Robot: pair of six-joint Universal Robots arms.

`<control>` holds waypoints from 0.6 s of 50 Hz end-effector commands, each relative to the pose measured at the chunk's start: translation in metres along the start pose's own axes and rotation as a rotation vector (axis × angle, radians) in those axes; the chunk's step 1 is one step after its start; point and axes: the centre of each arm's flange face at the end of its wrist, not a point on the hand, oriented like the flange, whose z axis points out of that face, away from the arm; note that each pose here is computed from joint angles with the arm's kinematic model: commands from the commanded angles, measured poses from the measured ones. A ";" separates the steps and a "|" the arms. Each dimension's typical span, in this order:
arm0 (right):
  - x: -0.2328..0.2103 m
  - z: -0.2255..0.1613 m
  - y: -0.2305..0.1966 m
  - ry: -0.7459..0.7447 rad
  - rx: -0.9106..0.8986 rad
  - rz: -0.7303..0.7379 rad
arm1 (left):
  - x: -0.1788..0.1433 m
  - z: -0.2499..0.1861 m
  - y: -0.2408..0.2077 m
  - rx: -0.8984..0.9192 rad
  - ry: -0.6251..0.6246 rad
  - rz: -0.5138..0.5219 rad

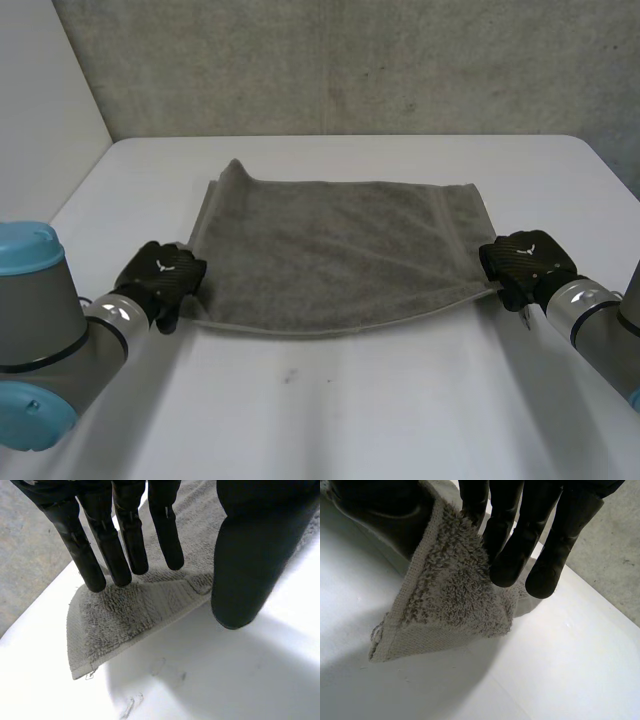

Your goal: Fold the towel.

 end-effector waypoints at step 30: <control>0.004 0.002 -0.003 0.020 0.003 -0.012 | -0.013 0.026 0.008 0.081 -0.102 0.000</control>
